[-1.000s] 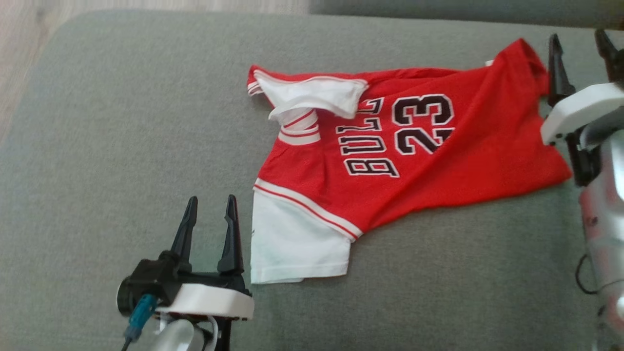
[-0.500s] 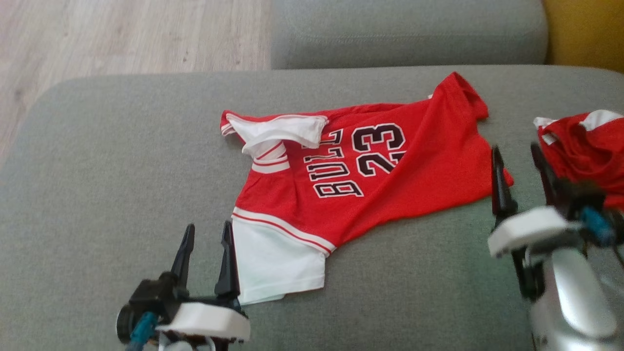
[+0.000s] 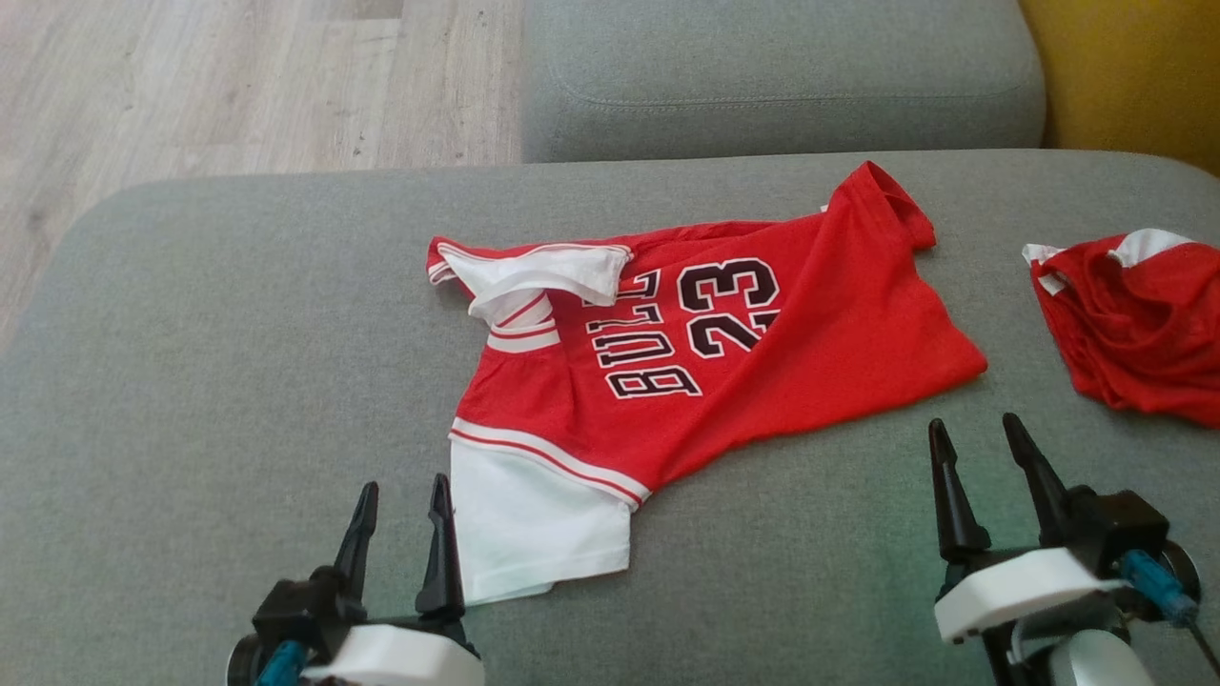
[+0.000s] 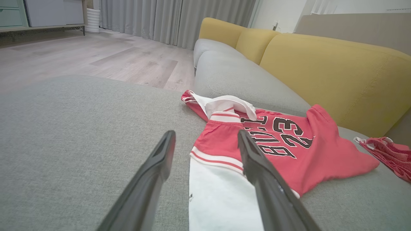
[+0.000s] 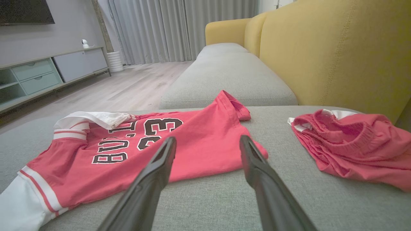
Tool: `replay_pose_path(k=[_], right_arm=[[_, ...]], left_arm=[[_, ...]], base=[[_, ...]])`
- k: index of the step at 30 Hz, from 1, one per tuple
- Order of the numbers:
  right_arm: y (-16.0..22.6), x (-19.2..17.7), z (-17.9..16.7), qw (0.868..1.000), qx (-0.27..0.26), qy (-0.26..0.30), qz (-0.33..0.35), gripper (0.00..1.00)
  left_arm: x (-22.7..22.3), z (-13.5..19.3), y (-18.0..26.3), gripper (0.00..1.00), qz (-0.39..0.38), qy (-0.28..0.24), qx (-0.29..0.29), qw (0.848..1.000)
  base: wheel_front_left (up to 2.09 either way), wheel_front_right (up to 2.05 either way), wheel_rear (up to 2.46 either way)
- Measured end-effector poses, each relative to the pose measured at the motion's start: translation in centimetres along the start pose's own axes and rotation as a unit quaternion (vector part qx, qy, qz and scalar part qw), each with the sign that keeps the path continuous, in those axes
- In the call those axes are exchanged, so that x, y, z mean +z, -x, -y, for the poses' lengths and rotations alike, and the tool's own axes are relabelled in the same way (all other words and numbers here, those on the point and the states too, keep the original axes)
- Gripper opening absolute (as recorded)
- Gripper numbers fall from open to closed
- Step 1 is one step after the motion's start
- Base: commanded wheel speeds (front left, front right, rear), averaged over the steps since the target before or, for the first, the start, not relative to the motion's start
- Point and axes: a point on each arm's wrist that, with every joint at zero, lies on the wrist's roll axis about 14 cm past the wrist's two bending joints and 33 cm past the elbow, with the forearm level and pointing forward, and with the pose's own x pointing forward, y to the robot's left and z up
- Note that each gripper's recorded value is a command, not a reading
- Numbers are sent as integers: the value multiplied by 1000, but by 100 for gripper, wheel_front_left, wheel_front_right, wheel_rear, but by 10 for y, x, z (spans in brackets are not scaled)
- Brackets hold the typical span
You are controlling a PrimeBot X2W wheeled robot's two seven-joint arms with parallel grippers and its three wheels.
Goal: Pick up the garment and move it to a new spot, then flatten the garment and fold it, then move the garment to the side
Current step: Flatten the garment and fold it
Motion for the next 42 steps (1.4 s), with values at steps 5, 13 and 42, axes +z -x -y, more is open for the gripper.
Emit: replay_pose_path(k=[5,13,42], right_arm=[[2,-4,-4,1000,6,-1,-8,100],[0,-3,-8,1000,12,0,-7,100],[-2,-36,7,998,-11,-9,-57,100]], left_arm=[[-3,-4,3,100,-4,0,7,1000],[-8,-8,6,100,-12,0,13,1000],[-108,-5,12,100,-243,-20,14,970]], base=[[0,0,0],[0,0,0],[0,0,0]])
